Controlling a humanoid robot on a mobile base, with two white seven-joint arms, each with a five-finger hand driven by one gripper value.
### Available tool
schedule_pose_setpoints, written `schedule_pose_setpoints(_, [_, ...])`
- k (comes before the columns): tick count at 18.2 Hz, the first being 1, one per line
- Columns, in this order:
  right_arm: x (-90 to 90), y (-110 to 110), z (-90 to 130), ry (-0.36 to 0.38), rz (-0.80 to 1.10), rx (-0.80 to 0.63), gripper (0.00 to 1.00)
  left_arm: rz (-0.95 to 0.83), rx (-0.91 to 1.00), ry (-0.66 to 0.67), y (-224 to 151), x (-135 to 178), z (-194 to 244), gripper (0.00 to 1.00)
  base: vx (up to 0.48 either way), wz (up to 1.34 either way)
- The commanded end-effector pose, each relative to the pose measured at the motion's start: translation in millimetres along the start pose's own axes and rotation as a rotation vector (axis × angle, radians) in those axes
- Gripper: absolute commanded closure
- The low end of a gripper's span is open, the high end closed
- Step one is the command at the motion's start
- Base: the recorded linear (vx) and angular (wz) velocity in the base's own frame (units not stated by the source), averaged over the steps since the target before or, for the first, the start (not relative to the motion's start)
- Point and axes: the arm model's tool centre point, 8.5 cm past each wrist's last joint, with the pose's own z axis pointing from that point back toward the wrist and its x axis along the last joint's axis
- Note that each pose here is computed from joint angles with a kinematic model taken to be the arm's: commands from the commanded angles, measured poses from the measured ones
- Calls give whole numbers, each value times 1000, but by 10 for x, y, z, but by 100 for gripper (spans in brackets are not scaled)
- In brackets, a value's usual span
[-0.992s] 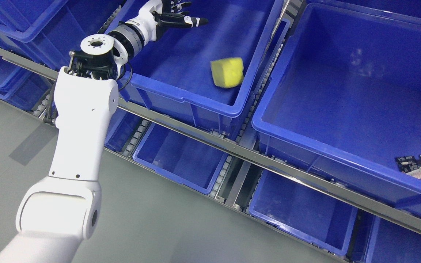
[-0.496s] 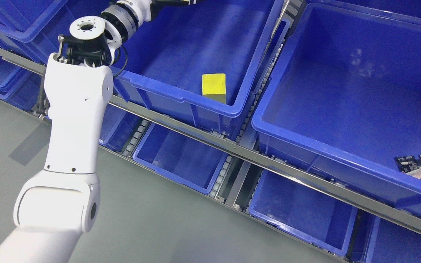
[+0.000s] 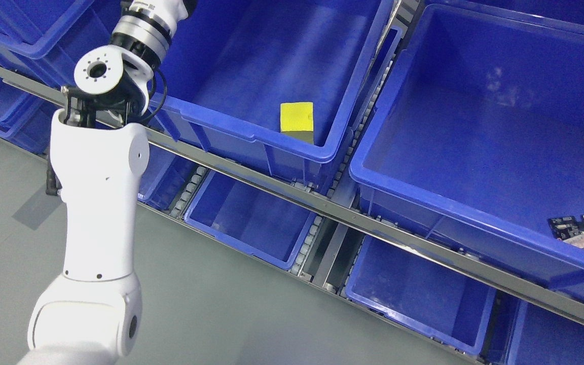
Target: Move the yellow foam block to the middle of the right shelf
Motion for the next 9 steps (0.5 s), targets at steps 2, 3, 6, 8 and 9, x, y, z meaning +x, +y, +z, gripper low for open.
schedule_pose_setpoints(2, [90,-110,-6,-23,2,-16,0,-89,-8,-142,72,231,562,0,0,0])
schedule_pose_setpoints(3, [81,-111,-5,-21,2,-16,0,-87,-7,-147,125,208,610,0,0,0])
schedule_pose_setpoints(6, [81,-111,-5,-21,2,-16,0,-23,-16,-111,13,-33,708,0,0,0])
schedule_pose_setpoints(8, [81,-111,-5,-21,2,-16,0,-1,2,-61,25,-238,838,0,0,0])
schedule_pose_setpoints(9, [81,-111,-5,-21,2,-16,0,5,5,-45,17,-304,880,0,0,0])
